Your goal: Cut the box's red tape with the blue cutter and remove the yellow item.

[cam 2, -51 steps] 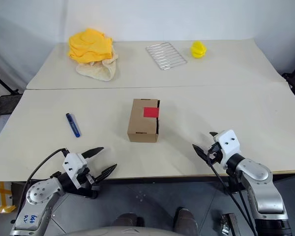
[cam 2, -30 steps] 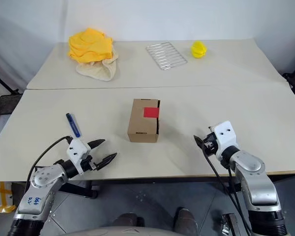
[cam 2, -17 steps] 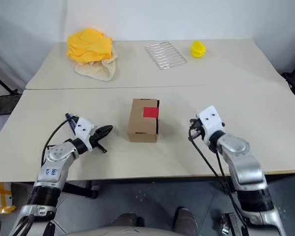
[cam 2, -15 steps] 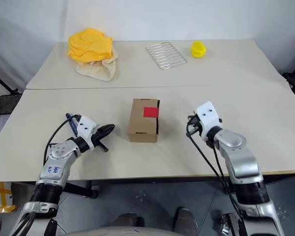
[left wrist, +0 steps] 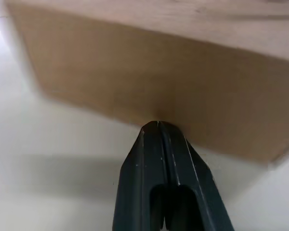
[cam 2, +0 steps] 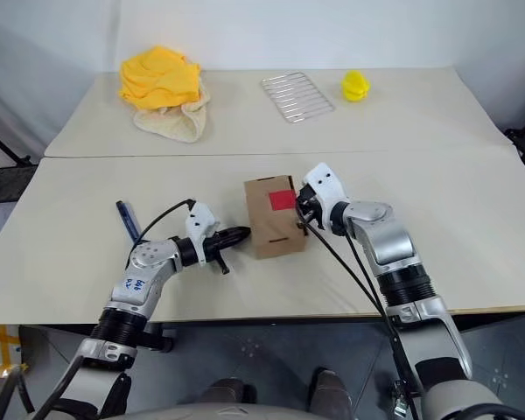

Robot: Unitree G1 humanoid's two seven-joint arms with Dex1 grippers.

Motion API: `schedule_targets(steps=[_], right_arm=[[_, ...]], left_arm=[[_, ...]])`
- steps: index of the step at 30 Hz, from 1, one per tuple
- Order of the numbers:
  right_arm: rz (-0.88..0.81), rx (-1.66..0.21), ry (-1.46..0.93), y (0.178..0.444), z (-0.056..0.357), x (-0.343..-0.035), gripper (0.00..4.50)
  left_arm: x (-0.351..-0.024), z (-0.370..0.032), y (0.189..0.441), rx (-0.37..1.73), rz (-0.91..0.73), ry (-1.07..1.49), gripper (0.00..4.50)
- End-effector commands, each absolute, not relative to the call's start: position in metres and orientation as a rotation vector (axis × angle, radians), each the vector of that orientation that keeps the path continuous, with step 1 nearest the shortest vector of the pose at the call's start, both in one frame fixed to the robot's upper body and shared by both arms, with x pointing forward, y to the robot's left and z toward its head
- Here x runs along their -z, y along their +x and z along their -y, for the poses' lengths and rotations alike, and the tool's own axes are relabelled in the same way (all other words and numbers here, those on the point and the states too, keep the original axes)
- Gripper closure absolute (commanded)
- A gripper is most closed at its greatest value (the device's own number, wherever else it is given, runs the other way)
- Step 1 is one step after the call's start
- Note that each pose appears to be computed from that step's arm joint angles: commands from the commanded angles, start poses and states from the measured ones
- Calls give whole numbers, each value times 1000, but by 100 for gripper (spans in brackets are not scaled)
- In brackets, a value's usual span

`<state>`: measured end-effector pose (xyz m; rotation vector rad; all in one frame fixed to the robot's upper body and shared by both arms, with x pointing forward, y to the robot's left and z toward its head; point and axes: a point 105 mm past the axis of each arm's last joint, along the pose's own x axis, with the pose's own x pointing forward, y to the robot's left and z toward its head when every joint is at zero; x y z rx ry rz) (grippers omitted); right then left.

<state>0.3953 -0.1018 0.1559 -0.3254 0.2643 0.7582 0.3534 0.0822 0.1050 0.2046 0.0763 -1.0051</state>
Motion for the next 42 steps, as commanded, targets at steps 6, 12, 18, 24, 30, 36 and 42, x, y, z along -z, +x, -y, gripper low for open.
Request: schedule_targets(steps=[6,12,18,24,30,36,42], right_arm=[[-255,-845,-444,367,110,-175,450],[-306,-805,-523,368,134,-165,450],[-272,-660,-605,386,158,-164,450],[-97,-437,-628,404,187,-197,450],[-20,-242,-603,389,230,-228,450],[-210,-343,-564,335,234,-206,450],[-447,-519,-505,283,205,-168,450]], left_arm=[[-107,-34,310,1215,-150,204,447],[-112,-10,300,1290,-148,190,447],[-116,-1,303,1301,-141,188,447],[-115,-20,311,1232,-162,195,447],[-113,-69,321,1082,-219,208,447],[-121,-113,365,832,-167,243,447],[-138,-98,406,804,-44,223,447]])
